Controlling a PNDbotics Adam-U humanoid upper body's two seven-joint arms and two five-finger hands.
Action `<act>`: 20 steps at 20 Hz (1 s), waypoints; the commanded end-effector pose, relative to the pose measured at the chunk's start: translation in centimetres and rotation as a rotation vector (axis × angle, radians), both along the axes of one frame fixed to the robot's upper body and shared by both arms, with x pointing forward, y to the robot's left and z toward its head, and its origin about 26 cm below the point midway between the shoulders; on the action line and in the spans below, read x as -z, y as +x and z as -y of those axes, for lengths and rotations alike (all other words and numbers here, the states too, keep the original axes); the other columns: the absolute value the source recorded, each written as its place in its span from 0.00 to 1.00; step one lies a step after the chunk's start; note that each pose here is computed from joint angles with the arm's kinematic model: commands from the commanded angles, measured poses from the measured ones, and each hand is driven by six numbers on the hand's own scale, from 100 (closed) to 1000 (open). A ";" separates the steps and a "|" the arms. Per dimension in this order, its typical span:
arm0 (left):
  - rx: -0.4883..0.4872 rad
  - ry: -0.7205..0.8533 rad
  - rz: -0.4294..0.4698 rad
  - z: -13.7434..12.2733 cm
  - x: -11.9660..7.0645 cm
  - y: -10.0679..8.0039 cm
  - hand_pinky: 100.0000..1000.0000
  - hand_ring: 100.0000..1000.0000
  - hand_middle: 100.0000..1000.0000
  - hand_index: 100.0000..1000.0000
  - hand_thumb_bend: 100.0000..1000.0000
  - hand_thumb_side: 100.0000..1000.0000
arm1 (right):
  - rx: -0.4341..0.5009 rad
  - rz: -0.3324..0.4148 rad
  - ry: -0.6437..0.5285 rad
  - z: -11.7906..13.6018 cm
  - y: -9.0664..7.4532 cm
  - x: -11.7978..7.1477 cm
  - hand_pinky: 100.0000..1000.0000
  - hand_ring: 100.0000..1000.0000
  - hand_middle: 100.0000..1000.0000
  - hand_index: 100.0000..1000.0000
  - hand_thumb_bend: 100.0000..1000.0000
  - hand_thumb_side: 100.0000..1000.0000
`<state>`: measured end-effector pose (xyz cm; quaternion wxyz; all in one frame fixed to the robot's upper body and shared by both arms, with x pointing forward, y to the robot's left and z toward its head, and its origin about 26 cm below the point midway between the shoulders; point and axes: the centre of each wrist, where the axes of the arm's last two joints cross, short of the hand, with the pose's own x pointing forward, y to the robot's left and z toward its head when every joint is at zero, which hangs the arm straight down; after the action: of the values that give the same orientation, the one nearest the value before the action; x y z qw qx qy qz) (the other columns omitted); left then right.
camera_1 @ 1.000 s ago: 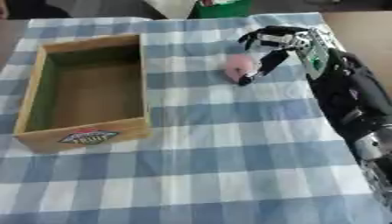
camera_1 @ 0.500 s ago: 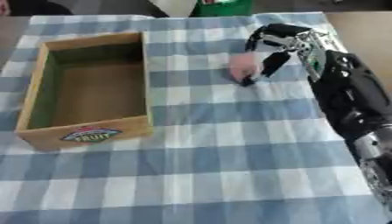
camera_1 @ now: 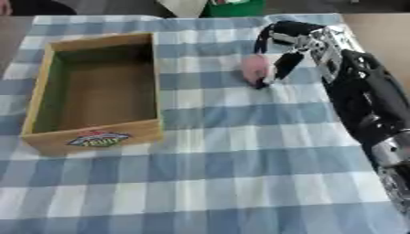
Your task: Pick up objects on the table and place them in the box.
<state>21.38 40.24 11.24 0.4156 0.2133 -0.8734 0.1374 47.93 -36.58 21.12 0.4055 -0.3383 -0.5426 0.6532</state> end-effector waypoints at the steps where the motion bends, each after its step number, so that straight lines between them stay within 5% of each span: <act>1: -0.003 0.024 0.022 -0.1 -0.9 -0.1 0.45 0.33 0.51 0.82 0.14 0.53 | -0.006 0.028 0.000 0.1 -0.1 -1.4 0.83 0.94 0.53 0.67 0.65 0.36; 11: -0.005 0.021 0.017 -0.1 -0.8 -0.1 0.45 0.33 0.51 0.82 0.13 0.52 | -0.028 -0.003 0.038 -0.4 0.0 -2.3 0.84 0.92 0.50 0.65 0.34 0.50; 16: -0.004 0.020 0.015 -0.1 -0.7 -0.2 0.45 0.33 0.51 0.82 0.13 0.52 | -0.042 0.005 0.067 -0.6 -0.1 -3.1 0.83 0.90 0.47 0.63 0.05 0.50; 20: -0.006 0.020 0.013 -0.1 -0.7 -0.2 0.45 0.33 0.51 0.82 0.13 0.52 | -0.047 0.015 0.106 -0.9 -0.2 -3.8 0.83 0.89 0.45 0.60 0.01 0.52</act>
<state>21.39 40.22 11.23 0.4165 0.2127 -0.8731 0.1378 47.93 -35.54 22.47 0.4191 -0.2930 -0.5726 0.6408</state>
